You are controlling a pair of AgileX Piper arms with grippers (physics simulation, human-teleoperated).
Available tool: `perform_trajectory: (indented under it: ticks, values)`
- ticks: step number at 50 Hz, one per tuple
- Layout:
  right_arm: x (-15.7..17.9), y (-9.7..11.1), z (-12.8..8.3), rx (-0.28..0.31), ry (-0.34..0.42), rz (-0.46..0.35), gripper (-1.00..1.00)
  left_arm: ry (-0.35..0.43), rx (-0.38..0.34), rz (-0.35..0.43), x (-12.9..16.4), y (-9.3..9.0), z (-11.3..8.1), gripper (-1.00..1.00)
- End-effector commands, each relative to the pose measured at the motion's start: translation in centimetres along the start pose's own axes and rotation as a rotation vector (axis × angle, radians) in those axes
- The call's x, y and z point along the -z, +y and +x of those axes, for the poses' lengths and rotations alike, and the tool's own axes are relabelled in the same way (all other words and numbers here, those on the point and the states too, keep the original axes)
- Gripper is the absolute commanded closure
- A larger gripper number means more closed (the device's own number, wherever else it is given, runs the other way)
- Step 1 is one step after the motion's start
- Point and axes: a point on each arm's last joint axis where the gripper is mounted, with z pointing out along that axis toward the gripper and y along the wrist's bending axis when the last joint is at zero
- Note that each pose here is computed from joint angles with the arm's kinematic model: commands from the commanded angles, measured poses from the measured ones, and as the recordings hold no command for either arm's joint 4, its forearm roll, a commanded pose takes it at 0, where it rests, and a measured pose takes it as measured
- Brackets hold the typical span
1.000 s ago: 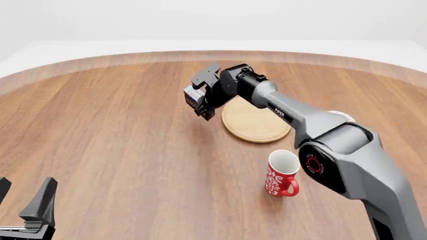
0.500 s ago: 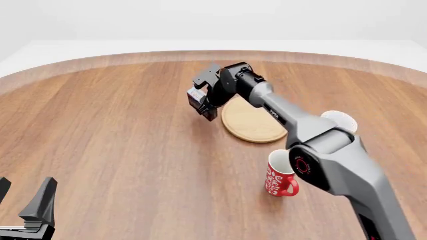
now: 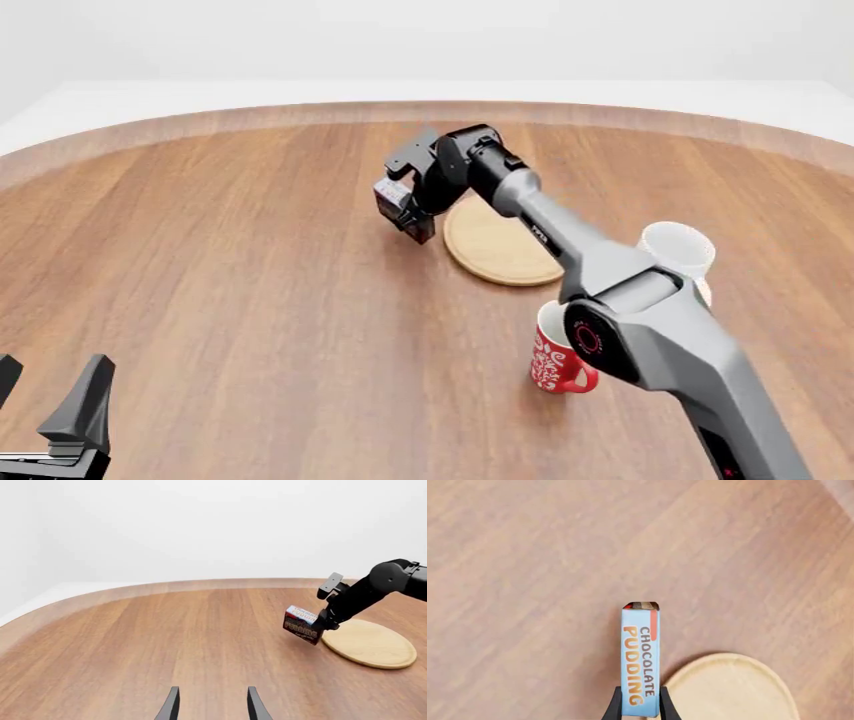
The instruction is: Put the chocolate pudding to the left of the plate.
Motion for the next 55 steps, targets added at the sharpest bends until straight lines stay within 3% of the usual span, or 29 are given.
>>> perform_trajectory:
  ticks: [1, 8, 9, 16, 29, 55]
  values:
    - [0.0, 0.0, -0.2, -0.009, 0.001, -0.001, 1.0, 0.0, 0.0, 0.0, 0.0, 0.0, 0.0, -1.0]
    - [-0.3, -0.8, 0.0, -0.018, 0.014, 0.003, 1.0, 0.0, 0.0, 0.0, 0.0, 0.0, 0.0, -1.0]
    - [0.2, -0.6, -0.4, -0.02, 0.004, 0.003, -1.0, 0.0, 0.0, 0.0, 0.0, 0.0, 0.0, -1.0]
    - [3.1, -1.8, -1.9, -0.024, -0.077, 0.039, -1.0, 0.0, 0.0, 0.0, 0.0, 0.0, 0.0, -1.0]
    - [5.1, -3.1, -1.9, -0.028, -0.1, 0.064, -1.0, 0.0, 0.0, 0.0, 0.0, 0.0, 0.0, -1.0]
    - [11.4, -0.7, -1.4, -0.033, -0.199, 0.071, -1.0, 0.0, 0.0, 0.0, 0.0, 0.0, 0.0, -1.0]
